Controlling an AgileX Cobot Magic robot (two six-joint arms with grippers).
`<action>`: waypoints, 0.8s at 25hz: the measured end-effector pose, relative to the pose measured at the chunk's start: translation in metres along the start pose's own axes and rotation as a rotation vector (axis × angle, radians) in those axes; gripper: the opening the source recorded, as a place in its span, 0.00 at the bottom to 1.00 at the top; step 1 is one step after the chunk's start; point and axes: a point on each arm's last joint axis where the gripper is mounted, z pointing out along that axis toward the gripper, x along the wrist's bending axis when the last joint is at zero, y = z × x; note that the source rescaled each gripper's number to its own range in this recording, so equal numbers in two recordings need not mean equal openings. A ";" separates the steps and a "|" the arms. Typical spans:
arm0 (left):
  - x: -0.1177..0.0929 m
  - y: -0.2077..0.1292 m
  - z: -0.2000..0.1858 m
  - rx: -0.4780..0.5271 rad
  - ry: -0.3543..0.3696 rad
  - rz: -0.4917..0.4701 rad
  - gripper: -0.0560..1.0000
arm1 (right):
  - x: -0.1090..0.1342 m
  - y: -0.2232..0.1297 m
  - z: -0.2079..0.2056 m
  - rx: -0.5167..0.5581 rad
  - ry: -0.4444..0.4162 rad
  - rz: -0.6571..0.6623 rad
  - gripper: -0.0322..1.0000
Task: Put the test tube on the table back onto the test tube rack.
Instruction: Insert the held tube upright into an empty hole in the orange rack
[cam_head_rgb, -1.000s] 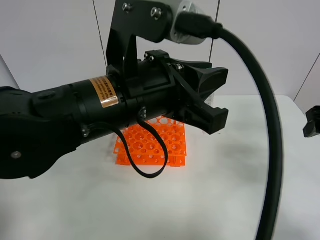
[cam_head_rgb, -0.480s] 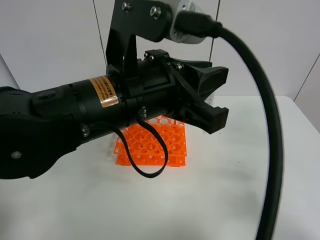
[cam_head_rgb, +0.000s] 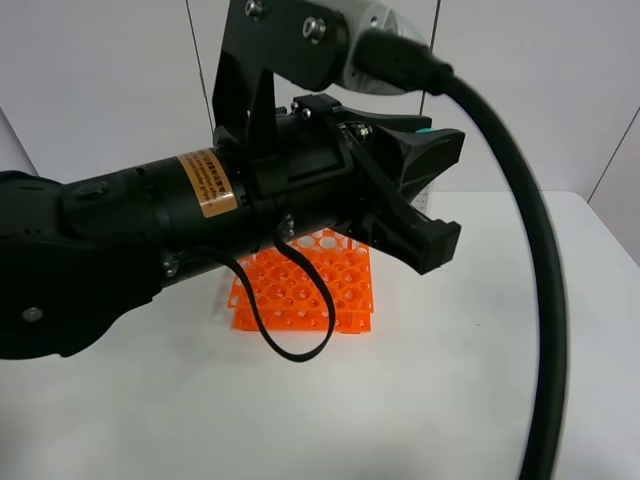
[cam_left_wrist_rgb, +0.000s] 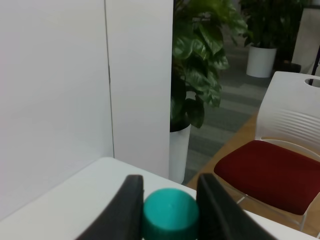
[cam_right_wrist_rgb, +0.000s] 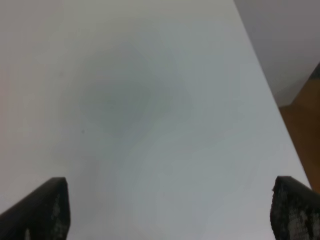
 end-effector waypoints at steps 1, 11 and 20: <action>0.000 0.000 0.000 -0.003 -0.003 0.006 0.05 | 0.000 0.000 0.000 0.000 0.000 0.000 0.96; 0.000 0.002 0.000 -0.016 -0.005 0.014 0.05 | 0.006 -0.041 0.001 -0.112 0.069 0.024 0.96; -0.001 0.002 0.000 -0.019 -0.005 0.022 0.05 | 0.003 -0.061 -0.015 -0.251 0.166 -0.067 0.96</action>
